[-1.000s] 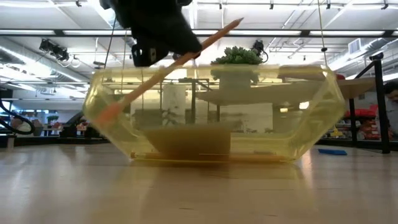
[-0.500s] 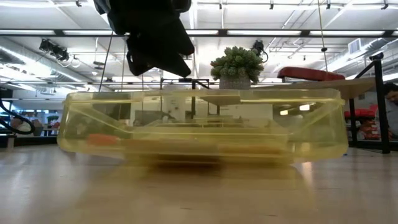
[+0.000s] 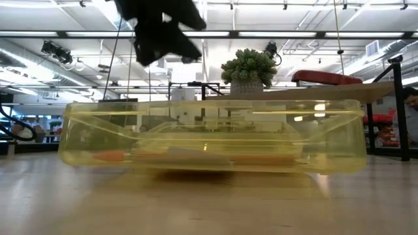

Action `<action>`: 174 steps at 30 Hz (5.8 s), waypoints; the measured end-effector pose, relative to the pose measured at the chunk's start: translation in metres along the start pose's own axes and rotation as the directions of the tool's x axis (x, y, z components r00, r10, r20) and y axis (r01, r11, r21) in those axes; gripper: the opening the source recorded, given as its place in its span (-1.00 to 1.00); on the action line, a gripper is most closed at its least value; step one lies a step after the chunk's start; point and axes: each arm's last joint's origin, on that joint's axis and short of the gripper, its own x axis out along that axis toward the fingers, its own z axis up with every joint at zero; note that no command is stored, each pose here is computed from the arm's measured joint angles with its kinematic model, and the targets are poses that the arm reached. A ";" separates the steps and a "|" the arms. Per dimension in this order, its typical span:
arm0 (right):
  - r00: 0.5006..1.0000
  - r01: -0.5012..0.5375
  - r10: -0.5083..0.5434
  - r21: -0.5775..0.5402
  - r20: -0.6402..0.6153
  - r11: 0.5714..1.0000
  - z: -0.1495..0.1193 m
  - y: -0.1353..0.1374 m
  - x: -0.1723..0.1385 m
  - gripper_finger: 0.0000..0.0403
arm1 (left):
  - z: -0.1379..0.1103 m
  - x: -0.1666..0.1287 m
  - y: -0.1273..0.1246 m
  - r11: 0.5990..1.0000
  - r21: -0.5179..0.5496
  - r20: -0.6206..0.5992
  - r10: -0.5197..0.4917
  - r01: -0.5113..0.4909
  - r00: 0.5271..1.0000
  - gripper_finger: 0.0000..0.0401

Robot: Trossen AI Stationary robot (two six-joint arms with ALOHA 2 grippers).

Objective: Pack school essentials
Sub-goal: Put the eraser into the supply box

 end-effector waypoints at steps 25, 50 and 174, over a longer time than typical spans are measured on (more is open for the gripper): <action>0.958 0.262 -0.280 0.600 -0.065 0.756 -0.062 -0.044 0.147 -0.09 | 0.062 -0.138 0.013 0.993 -0.105 0.444 0.001 0.050 0.896 -0.49; 0.917 0.336 -0.386 0.714 -0.099 0.614 -0.047 -0.101 0.220 -0.09 | 0.059 -0.168 0.023 0.980 -0.185 0.434 0.022 0.065 0.900 -0.48; 0.933 -0.357 0.361 0.135 -0.004 0.924 -0.014 -0.009 0.196 -0.57 | 0.057 -0.166 0.022 0.960 -0.245 0.392 -0.030 0.135 0.920 -0.47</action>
